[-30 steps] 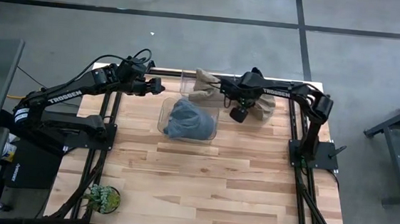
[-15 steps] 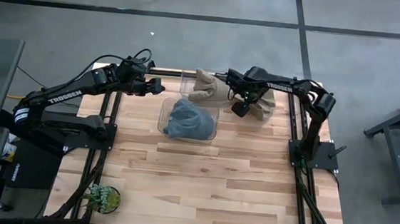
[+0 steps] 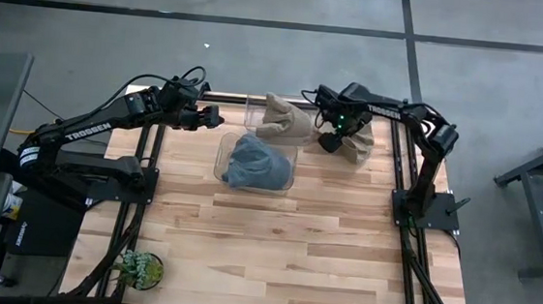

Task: Pick & Place hat
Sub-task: Put the brown cap into the top transparent bin

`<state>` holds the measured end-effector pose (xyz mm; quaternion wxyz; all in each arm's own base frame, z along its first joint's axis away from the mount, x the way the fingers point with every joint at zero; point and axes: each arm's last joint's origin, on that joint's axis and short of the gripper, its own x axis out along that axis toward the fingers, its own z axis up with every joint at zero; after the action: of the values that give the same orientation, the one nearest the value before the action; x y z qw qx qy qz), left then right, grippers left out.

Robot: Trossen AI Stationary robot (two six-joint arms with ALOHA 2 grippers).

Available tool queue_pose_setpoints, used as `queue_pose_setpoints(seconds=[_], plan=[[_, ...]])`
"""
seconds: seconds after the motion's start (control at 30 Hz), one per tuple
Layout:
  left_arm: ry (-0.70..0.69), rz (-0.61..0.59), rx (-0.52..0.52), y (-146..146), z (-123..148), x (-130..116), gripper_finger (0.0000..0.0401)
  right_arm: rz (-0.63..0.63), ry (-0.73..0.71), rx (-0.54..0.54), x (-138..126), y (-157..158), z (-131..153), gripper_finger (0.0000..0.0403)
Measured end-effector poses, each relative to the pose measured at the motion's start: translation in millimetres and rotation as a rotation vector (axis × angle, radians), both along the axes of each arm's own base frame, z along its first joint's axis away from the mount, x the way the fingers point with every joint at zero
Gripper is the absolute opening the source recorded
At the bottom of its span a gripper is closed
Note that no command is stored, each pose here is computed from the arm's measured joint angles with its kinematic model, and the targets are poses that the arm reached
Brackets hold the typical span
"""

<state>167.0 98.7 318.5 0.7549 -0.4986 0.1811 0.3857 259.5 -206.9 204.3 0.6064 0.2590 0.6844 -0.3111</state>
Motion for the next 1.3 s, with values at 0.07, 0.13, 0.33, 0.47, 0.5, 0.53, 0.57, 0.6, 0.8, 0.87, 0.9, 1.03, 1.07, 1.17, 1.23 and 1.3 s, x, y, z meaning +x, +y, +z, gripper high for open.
queue_pose_setpoints(seconds=[0.07, 0.13, 0.33, 0.47, 0.5, 0.53, 0.57, 0.6, 0.8, 0.87, 0.9, 1.03, 1.07, 1.17, 1.23, 1.3], plan=[[0.0, 0.0, 0.0, 0, 0, 0, 0.0303, -0.011, -0.012, 0.015, -2, -2, 0, 0.0264], [0.0, 0.0, 0.0, 0, 0, 0, 0.0303, -0.017, -0.022, 0.028, -2, -3, 0, 0.0264], [0.0, 0.0, 0.0, 0, 0, 0, 0.0303, -0.019, -0.027, 0.03, -3, -4, 0, 0.0264], [0.0, 0.0, 0.0, 0, 0, 0, 0.0303, -0.023, -0.045, 0.051, -3, -4, 0, 0.0264], [0.0, 0.0, 0.0, 0, 0, 0, 0.0303, -0.022, -0.044, 0.051, -3, -4, 0, 0.0264], [-0.001, 0.0, 0.0, 0, 0, 0, 0.0303, -0.02, -0.044, 0.051, -3, -4, 0, 0.0264], [-0.003, -0.004, -0.003, 0, 0, 0, 0.0303, -0.018, -0.044, 0.051, -4, -5, 0, 0.0264], [-0.006, -0.009, -0.007, 0, 0, 0, 0.0303, -0.02, -0.044, 0.051, -4, -6, 0, 0.0264], [-0.007, -0.011, -0.008, 0, 0, 0, 0.0303, -0.061, -0.036, 0.04, -9, -11, 0, 0.0264], [-0.007, -0.011, -0.008, 0, 0, 0, 0.0303, -0.067, -0.043, 0.051, -9, -11, 0, 0.0264], [-0.007, -0.011, -0.008, 0, 0, 0, 0.0303, -0.067, -0.048, 0.058, -9, -11, 0, 0.0264], [-0.007, -0.011, -0.008, 0, 0, 0, 0.0303, -0.069, -0.045, 0.074, -8, -11, -4, 0.0264], [-0.006, -0.01, -0.008, 0, 0, 0, 0.0303, -0.07, -0.044, 0.082, -8, -12, -6, 0.0264], [-0.008, -0.013, -0.01, 0, 0, 0, 0.0303, -0.078, -0.048, 0.098, -6, -12, -9, 0.0264], [-0.009, -0.016, -0.012, 0, 0, 0, 0.0303, -0.088, -0.04, 0.104, -6, -13, -13, 0.0264], [-0.009, -0.017, -0.012, -1, 0, 0, 0.0303, -0.092, -0.031, 0.116, -5, -13, -16, 0.0264]])
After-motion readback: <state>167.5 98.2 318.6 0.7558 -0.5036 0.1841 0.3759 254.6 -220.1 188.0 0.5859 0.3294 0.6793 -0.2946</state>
